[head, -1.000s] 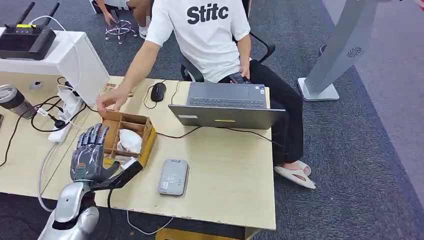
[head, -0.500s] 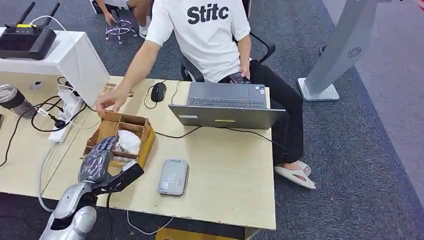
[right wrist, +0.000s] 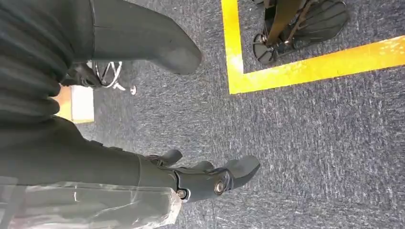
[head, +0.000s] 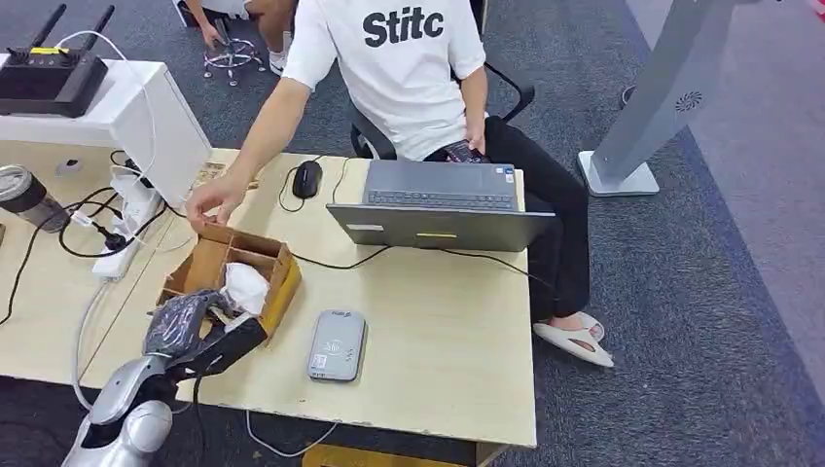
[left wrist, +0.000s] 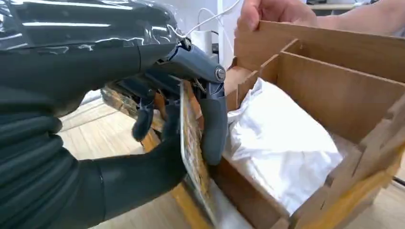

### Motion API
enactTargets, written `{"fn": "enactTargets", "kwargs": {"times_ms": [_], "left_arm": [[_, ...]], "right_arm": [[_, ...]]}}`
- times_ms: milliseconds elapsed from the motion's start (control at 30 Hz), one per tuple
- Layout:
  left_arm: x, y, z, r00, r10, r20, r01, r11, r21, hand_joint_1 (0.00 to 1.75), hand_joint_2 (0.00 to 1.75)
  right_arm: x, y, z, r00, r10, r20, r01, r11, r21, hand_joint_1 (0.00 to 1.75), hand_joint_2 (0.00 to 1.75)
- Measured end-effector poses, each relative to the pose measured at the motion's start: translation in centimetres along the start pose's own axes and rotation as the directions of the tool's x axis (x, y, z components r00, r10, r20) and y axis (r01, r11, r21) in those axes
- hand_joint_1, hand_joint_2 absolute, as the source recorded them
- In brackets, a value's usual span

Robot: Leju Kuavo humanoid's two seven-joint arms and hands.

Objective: Pass the card to the sensor for recognition and then transmit it.

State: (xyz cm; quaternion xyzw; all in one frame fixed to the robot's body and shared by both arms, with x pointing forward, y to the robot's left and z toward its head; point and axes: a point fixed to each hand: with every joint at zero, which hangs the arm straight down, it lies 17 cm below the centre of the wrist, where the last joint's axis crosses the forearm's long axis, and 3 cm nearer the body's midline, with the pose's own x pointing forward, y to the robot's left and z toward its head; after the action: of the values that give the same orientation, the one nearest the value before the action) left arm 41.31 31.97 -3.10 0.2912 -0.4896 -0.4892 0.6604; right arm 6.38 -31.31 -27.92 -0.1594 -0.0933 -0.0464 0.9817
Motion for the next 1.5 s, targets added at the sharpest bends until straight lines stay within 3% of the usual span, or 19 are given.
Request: {"fn": "enactTargets", "kwargs": {"times_ms": [233, 367, 633, 1267, 1500], "left_arm": [[-0.6, 0.5, -0.1, 0.999, -0.024, -0.023, 0.025, 0.999, 0.020, 1.62, 1.75], [-0.9, 0.8, -0.1, 0.998, -0.046, -0.038, 0.047, 0.998, 0.032, 1.75, 1.75], [-1.4, 2.3, -0.3, 0.992, -0.103, -0.068, 0.109, 0.990, 0.091, 1.75, 1.75], [0.7, 11.5, -2.1, 0.977, -0.193, -0.088, 0.211, 0.928, 0.308, 1.75, 1.75], [0.4, 21.3, -0.7, 0.961, -0.241, -0.139, 0.278, 0.812, 0.513, 1.75, 1.75]], "right_arm": [[0.0, -0.1, 0.0, 1.000, 0.003, 0.001, -0.003, 1.000, -0.002, 0.00, 1.75], [0.1, -0.1, 0.0, 1.000, 0.006, 0.002, -0.006, 1.000, -0.002, 0.00, 1.75], [0.0, -0.1, 0.0, 1.000, 0.013, 0.000, -0.013, 1.000, -0.003, 0.00, 1.75], [0.2, -0.3, -0.1, 1.000, 0.012, 0.005, -0.012, 1.000, -0.006, 0.00, 1.75], [-0.1, -0.4, -0.1, 1.000, 0.012, 0.001, -0.012, 1.000, -0.012, 0.00, 1.75]]}}
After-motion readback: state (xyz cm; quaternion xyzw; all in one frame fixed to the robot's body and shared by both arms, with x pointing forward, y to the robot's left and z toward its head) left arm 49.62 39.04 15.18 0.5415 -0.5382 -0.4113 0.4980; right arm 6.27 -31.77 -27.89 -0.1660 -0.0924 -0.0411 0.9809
